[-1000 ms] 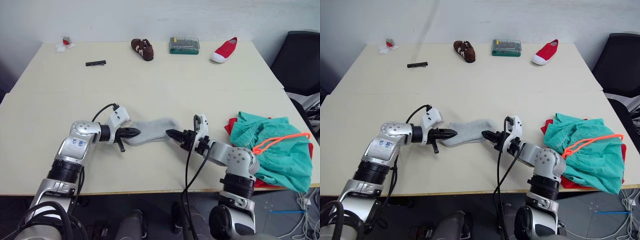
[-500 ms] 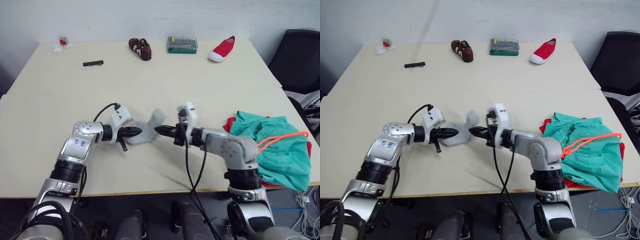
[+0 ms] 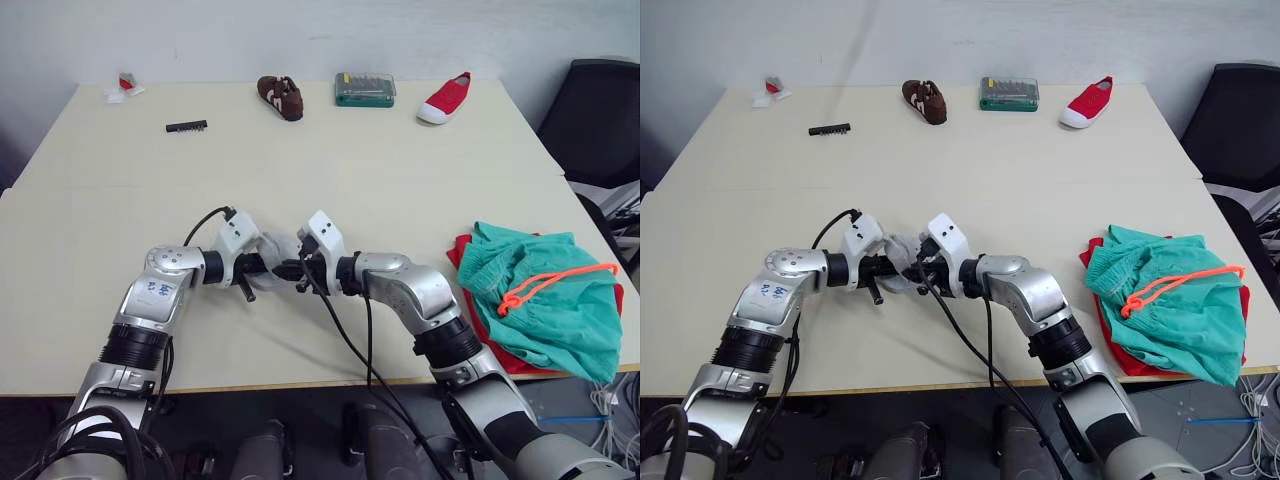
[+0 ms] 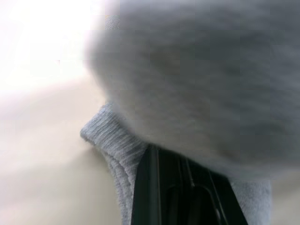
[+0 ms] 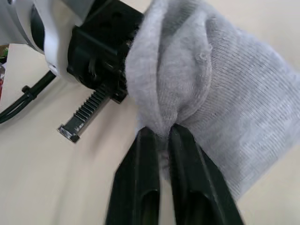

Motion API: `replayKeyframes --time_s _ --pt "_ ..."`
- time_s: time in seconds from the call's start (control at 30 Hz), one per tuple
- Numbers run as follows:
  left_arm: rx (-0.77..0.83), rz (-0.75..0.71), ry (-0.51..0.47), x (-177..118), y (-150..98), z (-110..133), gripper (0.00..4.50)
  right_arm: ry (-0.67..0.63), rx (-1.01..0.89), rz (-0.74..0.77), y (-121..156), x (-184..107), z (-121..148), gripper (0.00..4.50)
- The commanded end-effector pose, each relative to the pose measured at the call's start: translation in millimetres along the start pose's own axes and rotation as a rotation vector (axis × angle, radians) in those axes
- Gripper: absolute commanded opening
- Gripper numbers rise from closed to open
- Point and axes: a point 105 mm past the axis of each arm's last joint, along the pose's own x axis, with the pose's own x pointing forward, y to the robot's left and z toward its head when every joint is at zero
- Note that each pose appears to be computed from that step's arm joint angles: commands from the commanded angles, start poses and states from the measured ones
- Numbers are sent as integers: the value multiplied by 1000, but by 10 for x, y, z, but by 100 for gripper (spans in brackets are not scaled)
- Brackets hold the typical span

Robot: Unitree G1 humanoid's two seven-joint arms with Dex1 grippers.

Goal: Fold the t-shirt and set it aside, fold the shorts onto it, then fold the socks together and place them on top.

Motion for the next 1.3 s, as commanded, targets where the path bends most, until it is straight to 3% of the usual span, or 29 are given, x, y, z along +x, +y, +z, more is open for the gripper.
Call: replayKeyframes --time_s 0.03,0.17,0.3,0.37,0.53,0.67,0.8,0.9,1.3 --pt "-22 48 9 -105 54 -43 0 -26 -44 15 23 36 84 168" --pt "-52 60 -7 -219 69 2 0 -24 -59 13 5 63 63 310" --pt "-73 53 -33 -543 103 111 118 -15 -80 8 -10 91 40 449" --pt "-93 15 -42 -702 72 162 184 -17 -83 9 -13 92 38 450" --pt "-136 -28 -164 -972 127 533 184 -10 -108 27 -3 85 24 450" --pt "-111 -10 -212 -811 236 801 184 2 -137 50 26 86 -13 450" --pt "-60 -46 -193 -489 224 883 93 3 -148 62 44 97 -16 450" --pt "0 -48 -103 -214 221 787 5 1 -157 62 48 106 -4 450" --pt "105 -19 136 -188 272 185 5 -66 -192 163 199 -24 108 450"
